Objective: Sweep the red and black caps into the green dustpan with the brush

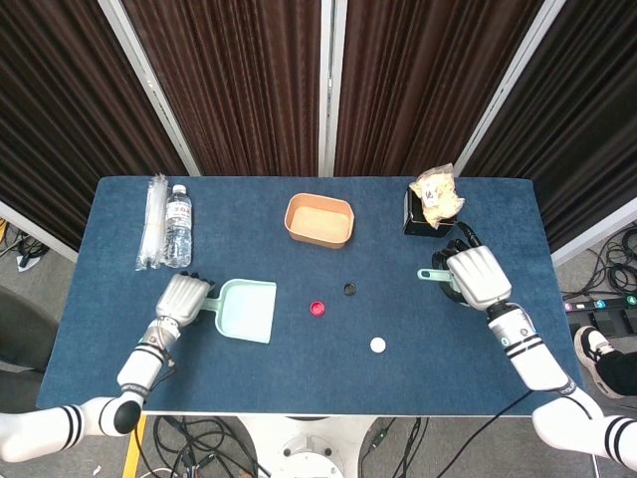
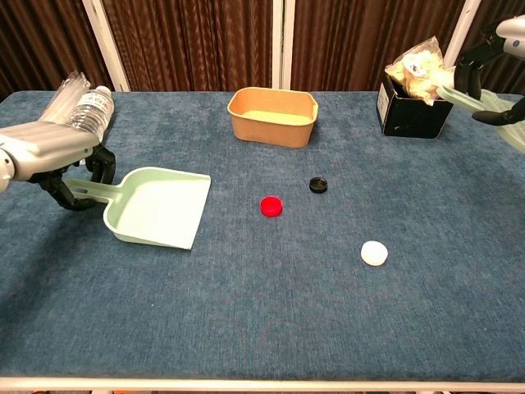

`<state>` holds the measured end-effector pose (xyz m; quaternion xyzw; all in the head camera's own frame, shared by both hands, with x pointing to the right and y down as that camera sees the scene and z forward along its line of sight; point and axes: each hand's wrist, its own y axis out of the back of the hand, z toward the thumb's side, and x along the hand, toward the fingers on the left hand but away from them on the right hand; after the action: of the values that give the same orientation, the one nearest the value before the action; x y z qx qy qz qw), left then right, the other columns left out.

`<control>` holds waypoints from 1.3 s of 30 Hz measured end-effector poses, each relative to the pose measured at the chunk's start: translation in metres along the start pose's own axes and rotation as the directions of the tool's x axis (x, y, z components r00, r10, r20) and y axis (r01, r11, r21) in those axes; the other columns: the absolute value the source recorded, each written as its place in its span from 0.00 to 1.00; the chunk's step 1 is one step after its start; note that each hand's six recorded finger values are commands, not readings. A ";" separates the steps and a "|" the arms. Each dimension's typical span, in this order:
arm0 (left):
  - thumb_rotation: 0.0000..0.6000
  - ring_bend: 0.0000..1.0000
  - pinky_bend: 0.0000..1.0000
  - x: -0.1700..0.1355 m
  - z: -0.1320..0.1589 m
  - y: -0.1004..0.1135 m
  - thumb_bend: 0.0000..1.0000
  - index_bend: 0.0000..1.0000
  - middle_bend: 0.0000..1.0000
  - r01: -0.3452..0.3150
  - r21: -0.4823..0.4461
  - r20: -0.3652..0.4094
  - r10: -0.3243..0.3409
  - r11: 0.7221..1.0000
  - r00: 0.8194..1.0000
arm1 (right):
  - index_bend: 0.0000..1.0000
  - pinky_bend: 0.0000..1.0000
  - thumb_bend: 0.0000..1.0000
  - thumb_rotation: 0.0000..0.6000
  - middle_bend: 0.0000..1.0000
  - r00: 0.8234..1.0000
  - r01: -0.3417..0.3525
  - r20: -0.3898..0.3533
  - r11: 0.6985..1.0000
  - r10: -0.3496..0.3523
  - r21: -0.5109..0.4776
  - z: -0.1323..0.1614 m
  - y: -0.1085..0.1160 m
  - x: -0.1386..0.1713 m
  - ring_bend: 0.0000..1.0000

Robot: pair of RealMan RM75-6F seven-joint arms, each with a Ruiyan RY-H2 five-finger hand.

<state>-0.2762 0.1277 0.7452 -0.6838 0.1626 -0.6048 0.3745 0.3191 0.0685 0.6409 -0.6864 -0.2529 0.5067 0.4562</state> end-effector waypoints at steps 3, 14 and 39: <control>1.00 0.36 0.35 0.000 0.000 0.001 0.40 0.53 0.53 0.003 -0.002 0.004 -0.003 1.000 1.000 | 0.70 0.06 0.38 1.00 0.66 1.000 -0.010 -0.004 1.000 0.010 -0.005 0.001 -0.004 -0.001 0.29; 1.00 0.36 0.35 0.001 0.005 0.010 0.41 0.54 0.54 0.027 -0.013 0.041 -0.026 1.000 0.999 | 0.72 0.10 0.43 1.00 0.67 0.991 -0.087 -0.110 0.993 0.078 -0.081 0.030 -0.018 -0.027 0.31; 1.00 0.36 0.35 0.016 0.046 0.025 0.41 0.54 0.54 0.114 0.049 0.119 -0.119 0.992 0.986 | 0.73 0.13 0.60 1.00 0.68 0.899 -0.159 -0.436 0.951 0.028 -0.266 0.168 -0.068 -0.084 0.31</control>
<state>-0.2235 0.1149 0.7394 -0.7197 0.0864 -0.5861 0.3621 0.1412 0.0940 0.7284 -0.8524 -0.1860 0.3221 0.3675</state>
